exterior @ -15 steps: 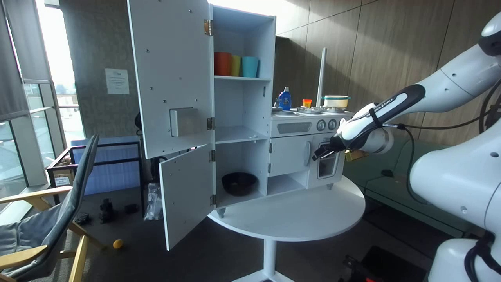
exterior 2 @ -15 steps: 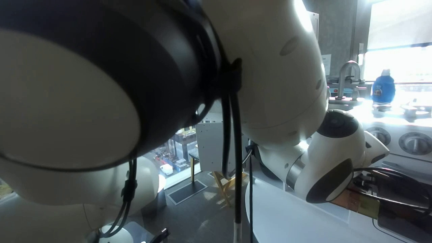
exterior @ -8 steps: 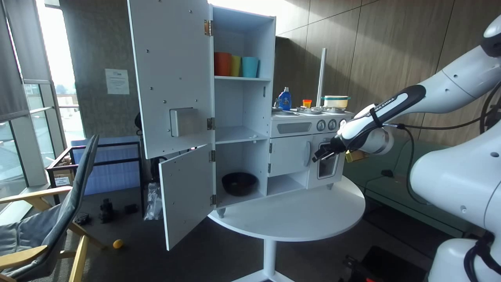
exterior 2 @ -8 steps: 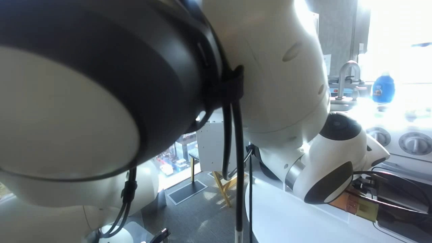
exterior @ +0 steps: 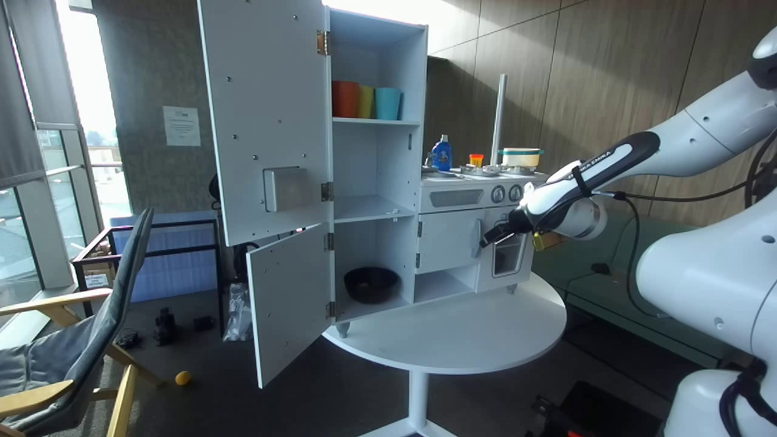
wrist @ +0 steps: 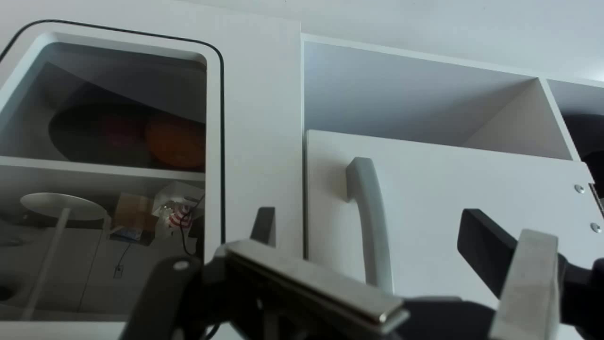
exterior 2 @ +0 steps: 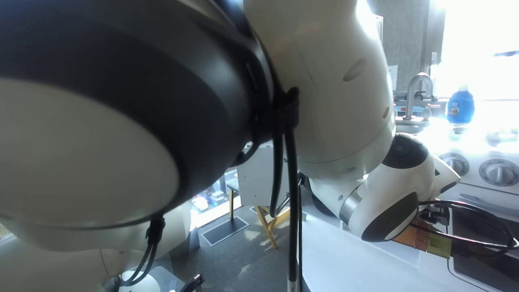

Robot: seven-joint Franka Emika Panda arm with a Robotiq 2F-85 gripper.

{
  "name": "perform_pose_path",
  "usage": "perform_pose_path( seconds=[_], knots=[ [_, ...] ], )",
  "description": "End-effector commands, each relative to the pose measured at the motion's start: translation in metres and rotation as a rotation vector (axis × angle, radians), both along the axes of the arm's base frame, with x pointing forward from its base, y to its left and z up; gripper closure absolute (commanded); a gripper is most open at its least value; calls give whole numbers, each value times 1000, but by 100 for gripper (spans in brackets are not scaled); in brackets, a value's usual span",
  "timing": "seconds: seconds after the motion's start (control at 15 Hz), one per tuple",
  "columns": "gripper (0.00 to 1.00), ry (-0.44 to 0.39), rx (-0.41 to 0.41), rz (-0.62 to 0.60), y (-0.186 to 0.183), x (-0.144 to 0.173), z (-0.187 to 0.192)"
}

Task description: Open the top, bottom and middle cabinet doors

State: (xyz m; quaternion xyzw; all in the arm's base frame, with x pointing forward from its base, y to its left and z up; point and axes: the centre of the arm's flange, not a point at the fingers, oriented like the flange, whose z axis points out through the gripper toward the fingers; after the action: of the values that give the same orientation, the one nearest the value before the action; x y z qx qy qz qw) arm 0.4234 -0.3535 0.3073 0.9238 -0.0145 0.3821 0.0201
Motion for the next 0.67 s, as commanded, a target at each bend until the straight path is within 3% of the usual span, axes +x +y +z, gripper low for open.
perform_pose_path(
  seconds=[0.0,0.33,0.4,0.6],
  knots=[
    [0,-37,-14,84,-1,-2,4],
    [0,-105,-62,194,7,4,5],
    [0,-178,-88,185,52,51,-6],
    [0,-249,-75,123,69,66,-10]
  ],
)
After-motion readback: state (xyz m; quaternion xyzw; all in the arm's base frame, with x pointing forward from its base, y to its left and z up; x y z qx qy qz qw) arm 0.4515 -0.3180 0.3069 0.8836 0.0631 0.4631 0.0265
